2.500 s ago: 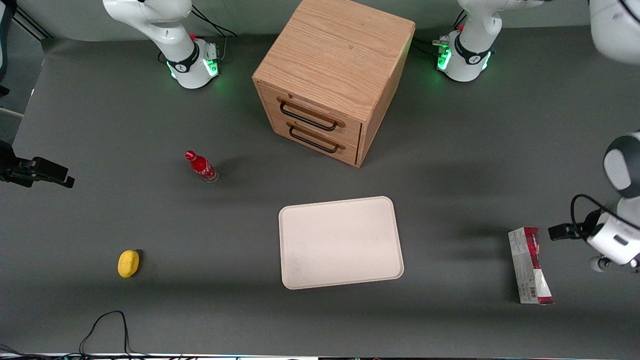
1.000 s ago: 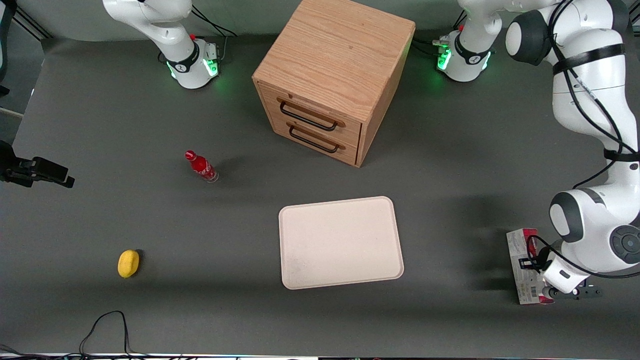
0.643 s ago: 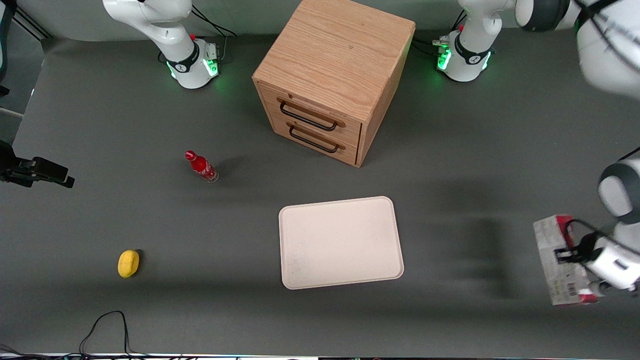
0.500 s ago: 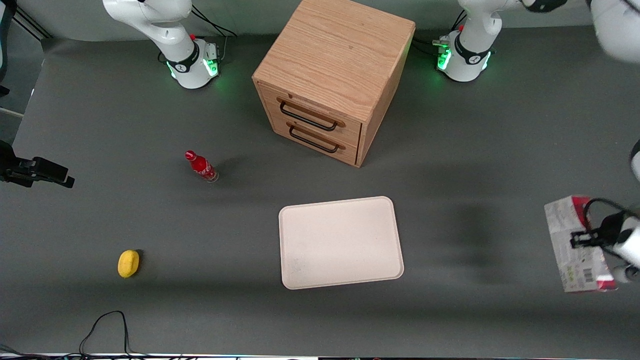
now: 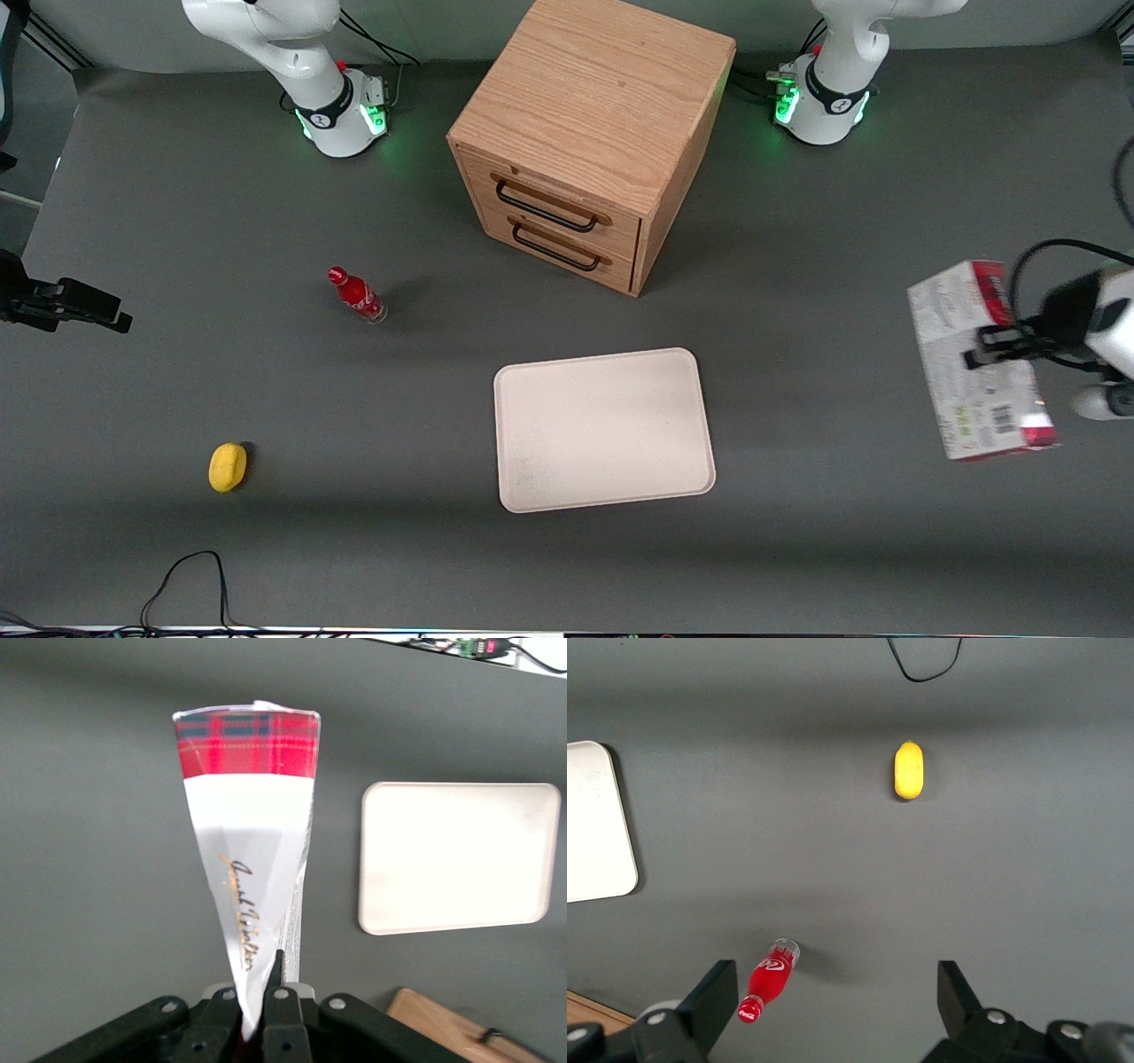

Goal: Place red cookie box on tray
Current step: 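Lift the cookie box and carry it toward the white tray, then lower the cookie box onto the tray's rim area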

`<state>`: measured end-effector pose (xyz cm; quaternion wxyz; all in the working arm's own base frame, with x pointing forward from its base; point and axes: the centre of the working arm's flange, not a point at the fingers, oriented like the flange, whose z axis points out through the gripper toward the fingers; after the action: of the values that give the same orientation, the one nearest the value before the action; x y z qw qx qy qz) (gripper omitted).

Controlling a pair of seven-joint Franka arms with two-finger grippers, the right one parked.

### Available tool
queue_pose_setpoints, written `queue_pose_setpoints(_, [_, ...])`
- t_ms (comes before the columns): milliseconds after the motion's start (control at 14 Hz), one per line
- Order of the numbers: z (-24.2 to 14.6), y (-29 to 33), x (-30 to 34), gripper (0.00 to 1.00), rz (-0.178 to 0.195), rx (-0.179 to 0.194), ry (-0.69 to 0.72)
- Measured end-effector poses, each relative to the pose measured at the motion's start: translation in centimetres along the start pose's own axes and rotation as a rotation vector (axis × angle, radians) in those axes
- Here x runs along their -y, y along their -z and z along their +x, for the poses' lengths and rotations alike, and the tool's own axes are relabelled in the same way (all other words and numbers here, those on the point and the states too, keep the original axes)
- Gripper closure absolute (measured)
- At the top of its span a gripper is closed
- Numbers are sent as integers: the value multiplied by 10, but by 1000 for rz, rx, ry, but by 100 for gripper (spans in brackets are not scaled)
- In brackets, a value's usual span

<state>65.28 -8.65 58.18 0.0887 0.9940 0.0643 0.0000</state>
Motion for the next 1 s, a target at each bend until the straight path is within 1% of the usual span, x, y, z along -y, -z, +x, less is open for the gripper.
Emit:
queue_pose_setpoints(71, [-7,-9,-33,95,4,-3,20])
queue_pose_setpoints(214, [-19,-38,-97,95,18,-35,50])
queue_pose_setpoints(357, [-28,-85,-150,95,50,-50,49])
queue_pose_setpoints(429, [-30,-117,-171,95,69,-49,43])
queue_pose_setpoints(571, [-29,-181,-194,95,98,-34,24])
queue_pose_setpoints(714, [-24,-248,-202,95,134,-32,-7])
queue_pose_setpoints(857, [-18,-301,-201,95,142,-33,-14])
queue_pose_setpoints(1000, [-13,-334,-195,95,143,-28,-4])
